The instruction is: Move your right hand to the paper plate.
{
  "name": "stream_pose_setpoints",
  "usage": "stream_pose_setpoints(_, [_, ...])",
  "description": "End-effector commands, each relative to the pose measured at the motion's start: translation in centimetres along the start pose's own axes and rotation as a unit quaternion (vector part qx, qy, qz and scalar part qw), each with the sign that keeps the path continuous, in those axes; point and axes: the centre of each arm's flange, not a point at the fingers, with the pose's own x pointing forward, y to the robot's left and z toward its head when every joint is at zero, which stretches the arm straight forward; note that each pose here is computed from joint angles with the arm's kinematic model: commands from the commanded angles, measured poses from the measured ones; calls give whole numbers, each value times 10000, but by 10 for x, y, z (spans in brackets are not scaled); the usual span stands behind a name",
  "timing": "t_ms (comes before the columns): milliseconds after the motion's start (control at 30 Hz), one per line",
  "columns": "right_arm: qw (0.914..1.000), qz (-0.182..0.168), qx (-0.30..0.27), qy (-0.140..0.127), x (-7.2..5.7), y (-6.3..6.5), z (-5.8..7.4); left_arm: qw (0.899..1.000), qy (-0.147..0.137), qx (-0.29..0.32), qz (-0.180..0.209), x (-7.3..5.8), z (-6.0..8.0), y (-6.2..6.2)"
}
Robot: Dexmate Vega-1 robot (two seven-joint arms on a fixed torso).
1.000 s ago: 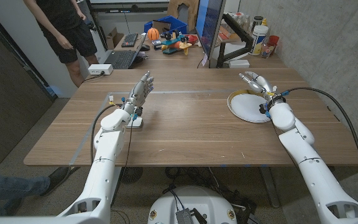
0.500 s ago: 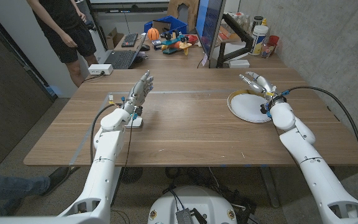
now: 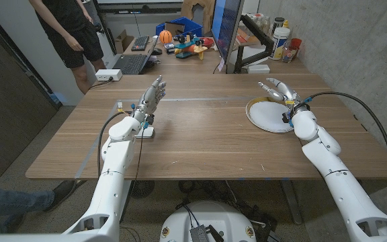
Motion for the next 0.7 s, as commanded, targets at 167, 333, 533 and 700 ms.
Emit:
stream_pose_setpoints(167, [9991,48,-408,60,-1,2,0,10000,-4,13,33,-2,0,2])
stream_pose_setpoints(333, [9985,80,-533,65,0,3,0,10000,4,24,41,-3,0,3])
stream_pose_setpoints(533, [9976,93,-684,74,0,4,1,10000,0,40,39,-3,2,3])
stream_pose_setpoints(700, [9967,94,-794,122,-1,4,0,10000,2,44,28,-2,3,1])
